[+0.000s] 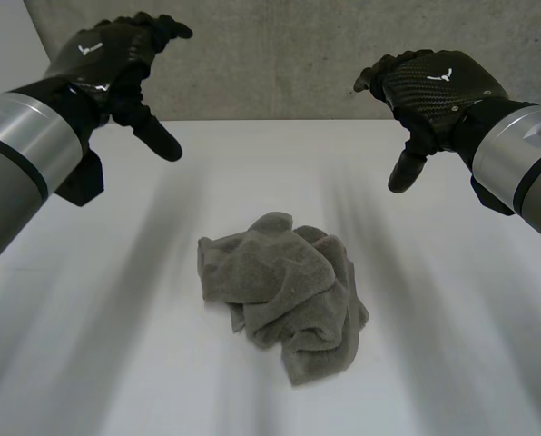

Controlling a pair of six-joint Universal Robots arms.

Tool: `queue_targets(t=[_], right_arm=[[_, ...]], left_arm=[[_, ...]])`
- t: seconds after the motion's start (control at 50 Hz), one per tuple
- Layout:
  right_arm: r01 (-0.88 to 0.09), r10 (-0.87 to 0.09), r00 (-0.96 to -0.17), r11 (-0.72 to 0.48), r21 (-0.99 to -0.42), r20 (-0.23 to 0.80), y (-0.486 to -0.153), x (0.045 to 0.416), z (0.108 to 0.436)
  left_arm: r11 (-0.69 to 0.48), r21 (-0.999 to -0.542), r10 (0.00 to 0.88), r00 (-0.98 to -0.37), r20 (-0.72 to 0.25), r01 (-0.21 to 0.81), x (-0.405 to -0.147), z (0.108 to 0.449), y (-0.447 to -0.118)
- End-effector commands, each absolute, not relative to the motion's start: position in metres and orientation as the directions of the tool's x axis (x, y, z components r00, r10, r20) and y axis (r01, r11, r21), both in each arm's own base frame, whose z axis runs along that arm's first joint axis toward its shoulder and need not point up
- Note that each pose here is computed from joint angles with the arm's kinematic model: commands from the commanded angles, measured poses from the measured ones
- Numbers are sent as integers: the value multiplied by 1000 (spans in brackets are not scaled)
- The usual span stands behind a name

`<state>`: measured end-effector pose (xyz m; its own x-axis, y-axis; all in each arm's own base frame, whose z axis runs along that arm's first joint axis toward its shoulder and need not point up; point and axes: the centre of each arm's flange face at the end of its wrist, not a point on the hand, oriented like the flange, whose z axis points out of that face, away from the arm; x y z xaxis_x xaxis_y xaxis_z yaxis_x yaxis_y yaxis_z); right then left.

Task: Fold the towel.

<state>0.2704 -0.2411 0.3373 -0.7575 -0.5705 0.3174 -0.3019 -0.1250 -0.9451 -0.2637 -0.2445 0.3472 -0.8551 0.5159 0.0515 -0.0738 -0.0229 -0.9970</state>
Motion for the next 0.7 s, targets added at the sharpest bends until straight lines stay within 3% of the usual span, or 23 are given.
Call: queue_targets(t=[0.02, 0.16, 0.28, 0.4, 0.44, 0.46, 0.5, 0.58, 0.7], right_arm=[[-306, -574, -752, -130, -943, 323, -242, 271, 337], [-276, -463, -828, -154, -949, 317, -263, 252, 349], [-274, -455, -834, -146, -951, 310, -266, 248, 348], [-395, -560, -758, -17, -919, 336, -271, 256, 302], [-501, -627, -678, 14, -865, 383, -269, 264, 274], [-502, -627, -678, 14, -865, 383, -269, 264, 274], [-583, -691, -583, -11, -812, 428, -260, 278, 249], [-625, -729, -529, -12, -780, 434, -260, 287, 221], [-628, -755, -504, -14, -778, 419, -266, 301, 177]], left_arm=[[27, -998, 541, -839, 56, -50, -276, 329, -245], [11, -1000, 553, -833, 10, -5, -281, 325, -245], [12, -999, 566, -824, -25, 38, -283, 319, -242], [65, -987, 620, -781, -76, 147, -294, 283, -242], [75, -967, 681, -721, -129, 244, -309, 256, -236], [75, -967, 681, -721, -129, 244, -309, 256, -236], [83, -938, 720, -671, -177, 336, -316, 228, -235], [96, -910, 741, -639, -205, 402, -319, 204, -236], [145, -878, 770, -609, -189, 455, -323, 171, -236]])
